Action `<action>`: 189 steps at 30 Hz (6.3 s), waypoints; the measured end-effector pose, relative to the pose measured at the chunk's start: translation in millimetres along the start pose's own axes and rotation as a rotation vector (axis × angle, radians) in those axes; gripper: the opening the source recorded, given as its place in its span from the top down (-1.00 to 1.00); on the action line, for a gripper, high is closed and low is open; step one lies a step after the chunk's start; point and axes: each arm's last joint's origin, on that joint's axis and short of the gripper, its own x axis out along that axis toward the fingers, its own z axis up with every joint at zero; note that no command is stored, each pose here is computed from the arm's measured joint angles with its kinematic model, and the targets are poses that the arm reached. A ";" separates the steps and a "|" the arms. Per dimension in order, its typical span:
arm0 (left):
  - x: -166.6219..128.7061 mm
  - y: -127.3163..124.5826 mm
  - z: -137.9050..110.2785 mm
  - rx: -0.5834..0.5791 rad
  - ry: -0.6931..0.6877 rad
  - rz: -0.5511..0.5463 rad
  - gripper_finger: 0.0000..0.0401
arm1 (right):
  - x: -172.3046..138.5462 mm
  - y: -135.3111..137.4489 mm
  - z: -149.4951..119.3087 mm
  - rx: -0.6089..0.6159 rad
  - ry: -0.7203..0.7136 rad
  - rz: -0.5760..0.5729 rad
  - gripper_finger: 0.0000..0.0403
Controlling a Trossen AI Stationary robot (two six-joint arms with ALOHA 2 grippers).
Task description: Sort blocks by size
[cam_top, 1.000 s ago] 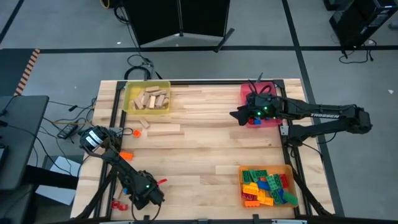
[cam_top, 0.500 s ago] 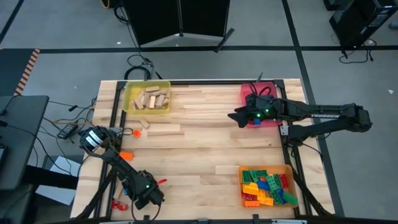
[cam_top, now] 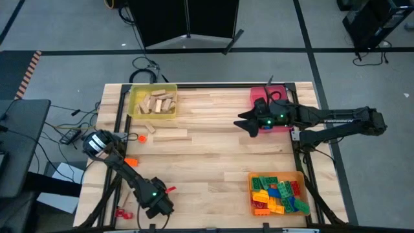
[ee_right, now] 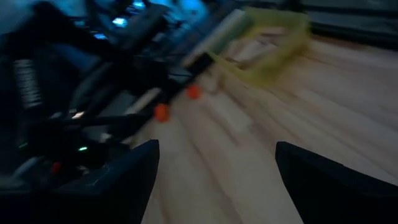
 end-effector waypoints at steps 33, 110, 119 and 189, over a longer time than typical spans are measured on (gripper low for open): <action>-233.1 32.1 103.3 -0.204 -1.014 -0.624 0.48 | -37.6 28.0 9.6 -0.420 -0.101 0.392 -0.60; -323.4 97.8 170.3 0.108 -1.367 -1.131 0.14 | -16.9 69.5 -28.8 -1.092 -0.265 0.294 0.13; -324.0 125.9 188.7 0.114 -1.304 -1.150 0.09 | -14.4 46.9 -28.8 -1.113 -0.154 -0.043 0.15; -26.3 86.9 33.2 0.586 0.015 0.377 0.09 | -72.8 -50.1 31.4 0.299 0.072 -0.368 -0.46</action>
